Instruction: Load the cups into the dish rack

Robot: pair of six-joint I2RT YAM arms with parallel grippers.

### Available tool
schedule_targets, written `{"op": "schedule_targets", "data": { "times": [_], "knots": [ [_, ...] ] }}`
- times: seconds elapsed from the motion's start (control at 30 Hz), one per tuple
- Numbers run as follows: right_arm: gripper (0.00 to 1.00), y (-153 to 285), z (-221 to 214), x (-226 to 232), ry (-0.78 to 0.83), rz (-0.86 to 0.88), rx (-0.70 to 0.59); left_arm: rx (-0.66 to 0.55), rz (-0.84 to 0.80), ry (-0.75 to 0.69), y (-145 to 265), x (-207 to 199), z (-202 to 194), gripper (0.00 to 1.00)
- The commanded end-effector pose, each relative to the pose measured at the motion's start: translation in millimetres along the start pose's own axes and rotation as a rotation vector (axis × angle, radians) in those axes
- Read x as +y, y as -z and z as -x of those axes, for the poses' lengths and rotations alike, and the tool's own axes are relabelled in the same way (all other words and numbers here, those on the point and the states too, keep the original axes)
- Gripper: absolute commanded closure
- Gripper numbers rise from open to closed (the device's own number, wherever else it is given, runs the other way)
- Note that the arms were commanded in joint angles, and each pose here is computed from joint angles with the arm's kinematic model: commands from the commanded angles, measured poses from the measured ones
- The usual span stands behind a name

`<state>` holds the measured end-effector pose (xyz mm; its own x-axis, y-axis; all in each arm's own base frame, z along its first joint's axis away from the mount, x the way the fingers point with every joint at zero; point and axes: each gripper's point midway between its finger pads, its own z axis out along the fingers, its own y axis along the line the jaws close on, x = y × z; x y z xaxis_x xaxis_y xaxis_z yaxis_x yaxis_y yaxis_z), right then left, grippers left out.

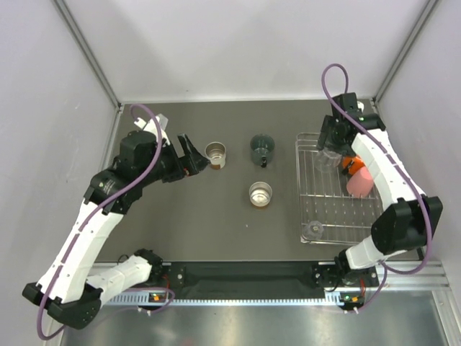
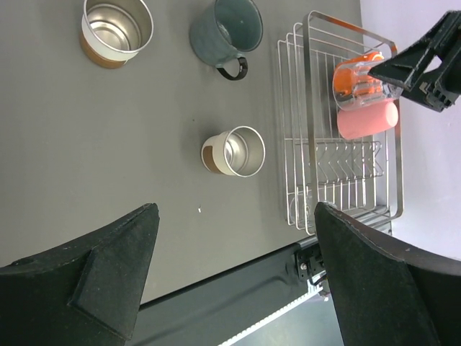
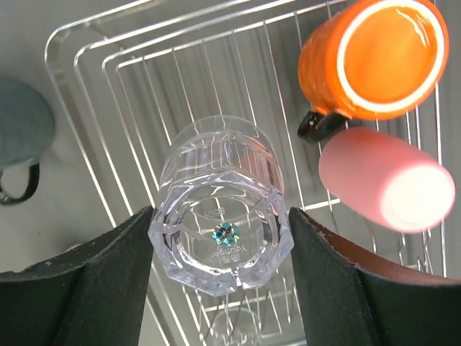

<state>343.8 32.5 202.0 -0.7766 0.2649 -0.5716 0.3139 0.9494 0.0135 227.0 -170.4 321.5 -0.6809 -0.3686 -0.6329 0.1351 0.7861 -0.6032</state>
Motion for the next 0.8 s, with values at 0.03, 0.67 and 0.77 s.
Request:
{"op": "schedule_targets", "data": {
  "times": [0.03,0.67,0.77],
  "knots": [
    [1.0,-21,20,-1,-0.003,-0.022,-0.05,-0.012,-0.008,-0.038,-3,-5,9,0.06],
    [1.0,-85,22,-27,-0.019,-0.115,-0.042,0.0,-0.003,-0.044,-6,-4,8,0.06],
    [1.0,-87,24,-28,-0.02,-0.117,-0.048,0.005,-0.005,-0.042,-6,-5,7,0.06]
  ]
}}
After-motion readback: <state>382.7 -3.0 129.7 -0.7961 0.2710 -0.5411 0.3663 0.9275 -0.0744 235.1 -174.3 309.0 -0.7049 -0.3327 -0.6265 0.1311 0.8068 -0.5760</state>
